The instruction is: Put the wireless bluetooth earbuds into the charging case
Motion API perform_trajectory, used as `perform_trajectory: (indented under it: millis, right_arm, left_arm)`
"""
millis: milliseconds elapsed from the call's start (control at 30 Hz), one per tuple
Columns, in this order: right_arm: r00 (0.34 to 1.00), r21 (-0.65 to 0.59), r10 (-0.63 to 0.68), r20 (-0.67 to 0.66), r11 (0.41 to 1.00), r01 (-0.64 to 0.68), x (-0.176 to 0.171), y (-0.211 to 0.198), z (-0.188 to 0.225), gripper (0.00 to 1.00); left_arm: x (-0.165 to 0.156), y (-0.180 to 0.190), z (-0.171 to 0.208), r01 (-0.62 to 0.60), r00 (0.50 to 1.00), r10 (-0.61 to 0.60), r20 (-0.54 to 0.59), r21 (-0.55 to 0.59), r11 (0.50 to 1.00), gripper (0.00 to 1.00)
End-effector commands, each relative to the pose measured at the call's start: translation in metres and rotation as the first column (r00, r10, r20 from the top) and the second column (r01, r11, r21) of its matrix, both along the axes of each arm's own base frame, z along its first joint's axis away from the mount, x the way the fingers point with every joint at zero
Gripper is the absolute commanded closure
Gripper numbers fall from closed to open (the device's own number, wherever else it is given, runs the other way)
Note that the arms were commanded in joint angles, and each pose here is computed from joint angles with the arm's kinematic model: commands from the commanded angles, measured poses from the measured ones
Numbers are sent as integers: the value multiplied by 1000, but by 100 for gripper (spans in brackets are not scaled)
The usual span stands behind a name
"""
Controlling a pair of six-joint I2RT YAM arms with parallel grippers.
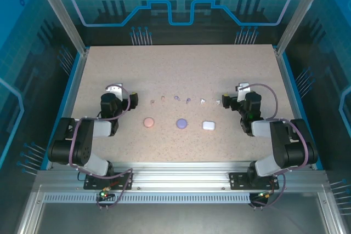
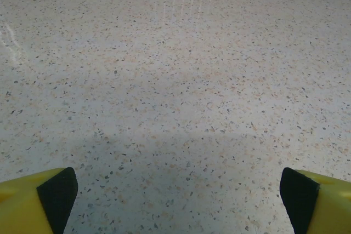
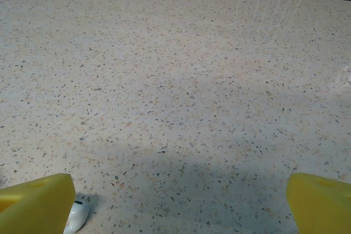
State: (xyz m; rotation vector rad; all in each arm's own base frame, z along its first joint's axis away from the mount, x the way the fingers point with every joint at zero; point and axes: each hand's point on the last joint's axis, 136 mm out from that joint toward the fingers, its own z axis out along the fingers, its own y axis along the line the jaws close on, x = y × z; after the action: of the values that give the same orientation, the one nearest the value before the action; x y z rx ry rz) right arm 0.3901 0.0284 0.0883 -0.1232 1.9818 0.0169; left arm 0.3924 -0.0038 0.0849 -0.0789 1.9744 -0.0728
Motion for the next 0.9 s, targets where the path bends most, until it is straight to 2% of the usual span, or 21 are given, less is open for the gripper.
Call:
perform_trajectory:
  millis: [0,867]
  right_arm:
    - [1000,-11,-5,17,1000,5,7,-4,6,0]
    - [1000,-8,-2,15,1000,2,6,-4,5,0]
  left_arm:
    - [3,3,5,-20,1000,20,12,-9,1000,1]
    - [3,2,5,-15,1000,15,13,-4,1000,1]
